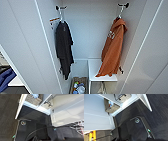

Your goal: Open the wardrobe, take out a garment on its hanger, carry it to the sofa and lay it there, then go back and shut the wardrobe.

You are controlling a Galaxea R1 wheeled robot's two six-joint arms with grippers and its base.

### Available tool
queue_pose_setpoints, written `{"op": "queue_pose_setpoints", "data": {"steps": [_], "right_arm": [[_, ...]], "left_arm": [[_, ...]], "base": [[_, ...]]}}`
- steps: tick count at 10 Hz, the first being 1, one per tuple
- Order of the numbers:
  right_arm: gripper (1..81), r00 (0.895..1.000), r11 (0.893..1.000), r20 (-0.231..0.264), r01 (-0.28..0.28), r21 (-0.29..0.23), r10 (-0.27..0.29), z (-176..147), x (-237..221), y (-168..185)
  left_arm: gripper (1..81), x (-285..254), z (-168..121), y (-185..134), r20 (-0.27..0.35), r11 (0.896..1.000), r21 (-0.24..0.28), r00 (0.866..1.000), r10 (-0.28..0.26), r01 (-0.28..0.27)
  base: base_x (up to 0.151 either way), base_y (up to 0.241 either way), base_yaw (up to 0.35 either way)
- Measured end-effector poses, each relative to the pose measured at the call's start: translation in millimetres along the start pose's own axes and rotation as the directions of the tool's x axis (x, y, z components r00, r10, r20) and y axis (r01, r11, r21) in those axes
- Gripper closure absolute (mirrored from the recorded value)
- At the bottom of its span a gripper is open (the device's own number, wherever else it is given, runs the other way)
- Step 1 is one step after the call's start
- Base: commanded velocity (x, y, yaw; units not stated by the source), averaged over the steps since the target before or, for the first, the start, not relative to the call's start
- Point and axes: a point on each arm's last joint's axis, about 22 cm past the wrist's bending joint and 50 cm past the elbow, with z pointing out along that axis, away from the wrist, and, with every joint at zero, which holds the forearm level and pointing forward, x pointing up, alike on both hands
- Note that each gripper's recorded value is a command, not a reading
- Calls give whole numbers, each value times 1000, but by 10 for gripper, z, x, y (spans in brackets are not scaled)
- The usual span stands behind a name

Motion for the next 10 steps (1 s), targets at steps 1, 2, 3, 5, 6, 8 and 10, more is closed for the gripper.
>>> {"op": "queue_pose_setpoints", "data": {"steps": [1, 2, 3, 5, 6, 8, 10], "right_arm": [[10, 999, 1000, 49, -10, -18, 11, 76, -317, 15], [10, 997, 1000, 76, -10, -22, 12, 152, -494, -14], [10, 995, 999, 101, 1, -35, 3, 250, -636, -11], [10, 990, 993, 135, 61, -106, -46, 375, -769, 221], [10, 986, 990, 152, 80, -116, -62, 457, -904, 231], [10, 979, 985, 187, 105, -139, -78, 606, -1237, 232], [10, 976, 966, 192, 147, -211, -106, 677, -1304, 431]], "left_arm": [[10, -252, 162, 33, 57, 1000, 16, 998, 3, -4], [10, -463, 274, 59, 102, 999, 27, 995, 15, -18], [10, -648, 315, -32, 145, 997, 61, 989, 28, -37], [10, -860, 366, -290, 212, 987, 139, 976, 54, -85], [10, -933, 471, -306, 240, 982, 161, 969, 61, -102], [10, -1135, 754, -116, 289, 977, 174, 955, 68, -122], [10, -1310, 843, -106, 335, 965, 213, 939, 74, -152]], "base": [[0, 0, 0], [0, 0, 0], [0, 0, 0], [0, 0, 0], [0, 0, 0], [0, 0, 0], [0, 0, 0]]}}
